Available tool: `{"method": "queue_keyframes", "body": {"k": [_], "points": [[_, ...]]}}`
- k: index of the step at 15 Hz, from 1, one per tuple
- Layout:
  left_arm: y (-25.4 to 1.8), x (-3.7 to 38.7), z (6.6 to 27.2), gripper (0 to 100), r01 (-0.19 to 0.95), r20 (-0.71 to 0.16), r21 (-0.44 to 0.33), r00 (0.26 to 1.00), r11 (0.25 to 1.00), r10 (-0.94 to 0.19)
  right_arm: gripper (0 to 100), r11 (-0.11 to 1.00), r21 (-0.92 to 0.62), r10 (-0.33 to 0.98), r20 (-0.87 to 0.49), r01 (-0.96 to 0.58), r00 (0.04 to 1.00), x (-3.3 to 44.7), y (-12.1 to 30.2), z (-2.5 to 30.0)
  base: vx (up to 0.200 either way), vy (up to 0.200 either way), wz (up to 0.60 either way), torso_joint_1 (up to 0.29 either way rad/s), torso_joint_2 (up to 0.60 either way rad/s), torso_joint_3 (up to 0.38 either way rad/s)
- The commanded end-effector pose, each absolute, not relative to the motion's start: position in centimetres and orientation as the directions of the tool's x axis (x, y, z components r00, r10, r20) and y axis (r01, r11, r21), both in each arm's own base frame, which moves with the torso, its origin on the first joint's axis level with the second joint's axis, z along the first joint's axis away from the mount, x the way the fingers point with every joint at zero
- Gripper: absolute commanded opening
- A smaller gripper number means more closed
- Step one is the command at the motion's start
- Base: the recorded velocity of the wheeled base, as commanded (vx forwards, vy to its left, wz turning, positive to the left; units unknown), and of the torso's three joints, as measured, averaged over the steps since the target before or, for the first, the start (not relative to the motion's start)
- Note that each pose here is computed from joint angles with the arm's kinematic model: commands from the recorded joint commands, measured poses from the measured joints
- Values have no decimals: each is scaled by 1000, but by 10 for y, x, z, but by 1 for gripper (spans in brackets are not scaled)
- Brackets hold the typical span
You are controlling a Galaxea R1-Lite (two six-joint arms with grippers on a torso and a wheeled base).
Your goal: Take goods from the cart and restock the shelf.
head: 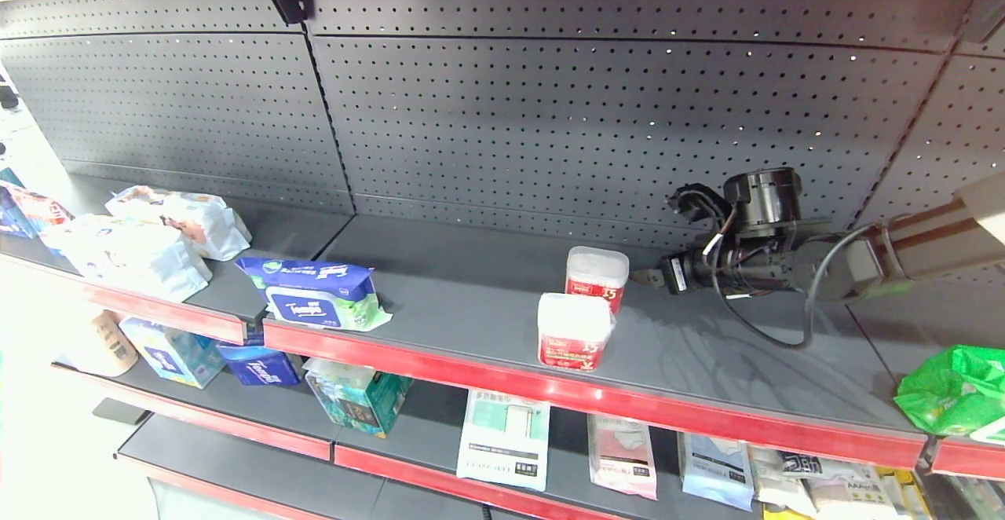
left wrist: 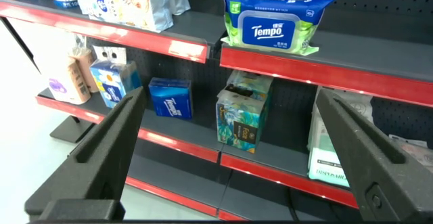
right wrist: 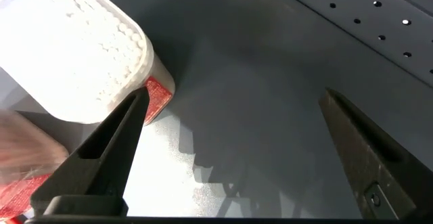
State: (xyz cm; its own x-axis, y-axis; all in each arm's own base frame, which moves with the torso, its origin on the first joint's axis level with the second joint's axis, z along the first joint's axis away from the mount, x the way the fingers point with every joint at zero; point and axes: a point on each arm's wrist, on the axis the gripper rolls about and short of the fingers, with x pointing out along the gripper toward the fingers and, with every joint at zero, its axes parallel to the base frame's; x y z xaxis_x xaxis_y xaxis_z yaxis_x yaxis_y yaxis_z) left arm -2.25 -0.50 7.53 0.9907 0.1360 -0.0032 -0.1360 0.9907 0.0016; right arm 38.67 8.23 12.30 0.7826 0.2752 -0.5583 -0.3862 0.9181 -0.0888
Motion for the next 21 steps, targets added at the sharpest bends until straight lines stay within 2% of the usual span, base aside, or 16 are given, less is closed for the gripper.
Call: {"method": "queue_keyframes", "body": {"k": [1, 7, 10, 14, 16, 21], "points": [[-5, -22, 75, 100, -136, -5, 1, 991, 991, 136, 100, 920, -89, 270, -561, -381, 783, 386, 79, 123, 0, 0, 0, 0, 0, 0], [-5, -22, 75, 100, -136, -5, 1, 991, 991, 136, 100, 936, -73, 241, -581, -345, 778, 340, 57, 135, 0, 0, 0, 0, 0, 0], [-5, -22, 75, 100, -136, -5, 1, 991, 991, 136, 100, 932, 60, 323, -586, -357, 743, 316, 73, 135, 0, 0, 0, 0, 0, 0], [-5, -22, 75, 100, -136, -5, 1, 991, 991, 136, 100, 932, 174, 357, -583, -318, 729, 321, 89, 124, 0, 0, 0, 0, 0, 0], [-5, -22, 75, 100, -136, -5, 1, 991, 991, 136, 100, 931, 268, 363, -582, -249, 727, 323, 94, 119, 0, 0, 0, 0, 0, 0], [-5, -22, 75, 100, -136, -5, 1, 991, 991, 136, 100, 921, 340, 365, -580, -191, 729, 328, 94, 119, 0, 0, 0, 0, 0, 0]]}}
